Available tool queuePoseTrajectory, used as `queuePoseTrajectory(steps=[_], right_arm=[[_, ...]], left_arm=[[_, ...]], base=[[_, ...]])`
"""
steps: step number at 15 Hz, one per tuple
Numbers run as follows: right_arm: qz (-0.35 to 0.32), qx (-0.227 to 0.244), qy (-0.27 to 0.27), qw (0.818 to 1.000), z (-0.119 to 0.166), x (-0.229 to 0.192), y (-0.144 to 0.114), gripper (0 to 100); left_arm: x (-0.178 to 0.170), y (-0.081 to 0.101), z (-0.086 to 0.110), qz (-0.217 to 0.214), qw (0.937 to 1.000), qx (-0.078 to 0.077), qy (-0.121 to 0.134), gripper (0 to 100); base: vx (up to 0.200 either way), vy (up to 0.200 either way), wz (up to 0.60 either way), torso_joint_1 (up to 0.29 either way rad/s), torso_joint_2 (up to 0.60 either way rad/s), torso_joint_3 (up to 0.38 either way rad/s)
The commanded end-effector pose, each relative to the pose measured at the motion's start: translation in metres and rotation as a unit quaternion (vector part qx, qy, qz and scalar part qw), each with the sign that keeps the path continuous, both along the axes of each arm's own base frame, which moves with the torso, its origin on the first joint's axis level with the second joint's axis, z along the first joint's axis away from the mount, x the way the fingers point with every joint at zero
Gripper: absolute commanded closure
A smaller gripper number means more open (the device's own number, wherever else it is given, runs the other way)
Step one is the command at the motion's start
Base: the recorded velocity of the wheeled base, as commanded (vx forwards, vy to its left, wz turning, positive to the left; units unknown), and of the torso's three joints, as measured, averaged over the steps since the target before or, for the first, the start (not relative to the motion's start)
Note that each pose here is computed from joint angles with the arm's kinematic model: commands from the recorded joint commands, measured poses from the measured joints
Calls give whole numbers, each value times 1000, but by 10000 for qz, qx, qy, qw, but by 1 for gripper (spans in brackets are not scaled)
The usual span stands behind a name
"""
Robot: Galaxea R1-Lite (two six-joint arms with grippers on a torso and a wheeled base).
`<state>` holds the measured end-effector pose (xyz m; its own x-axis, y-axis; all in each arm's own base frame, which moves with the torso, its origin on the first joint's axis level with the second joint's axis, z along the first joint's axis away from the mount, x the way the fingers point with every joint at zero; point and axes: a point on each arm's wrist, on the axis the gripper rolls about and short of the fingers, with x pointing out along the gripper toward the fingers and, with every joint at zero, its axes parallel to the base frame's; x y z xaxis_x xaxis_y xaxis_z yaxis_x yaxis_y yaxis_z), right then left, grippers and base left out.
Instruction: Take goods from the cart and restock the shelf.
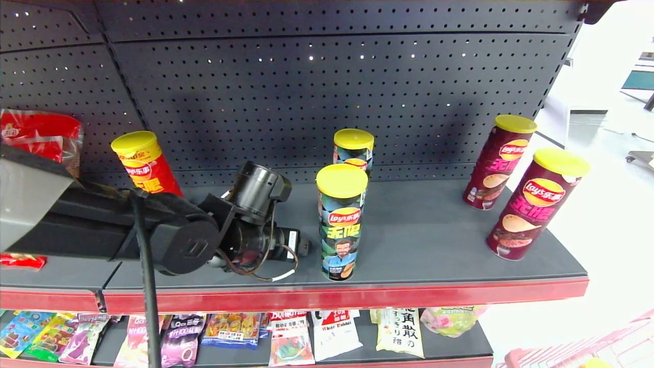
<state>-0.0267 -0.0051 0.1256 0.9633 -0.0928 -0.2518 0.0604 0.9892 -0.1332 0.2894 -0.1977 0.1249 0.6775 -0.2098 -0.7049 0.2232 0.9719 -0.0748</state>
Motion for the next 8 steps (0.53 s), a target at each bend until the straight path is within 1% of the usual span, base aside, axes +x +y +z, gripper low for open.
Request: queuePoseTrajectory(steps=[1,4,8], right_arm=[[-6,-5,54,10000,-1,1,0,0],[-6,-4,31,10000,0,1,0,0],[-13,-3,23,10000,1,1,0,0]], left_arm=[[1,-6,-2,-61,10000,6,3,0],[2,-13,-5,-130,9999,15,16,0],[6,-16,-7,-130,9999,11,9,0]], base=[[0,0,0,0,0,0],[0,0,0,0,0,0],[0,0,0,0,0,0]])
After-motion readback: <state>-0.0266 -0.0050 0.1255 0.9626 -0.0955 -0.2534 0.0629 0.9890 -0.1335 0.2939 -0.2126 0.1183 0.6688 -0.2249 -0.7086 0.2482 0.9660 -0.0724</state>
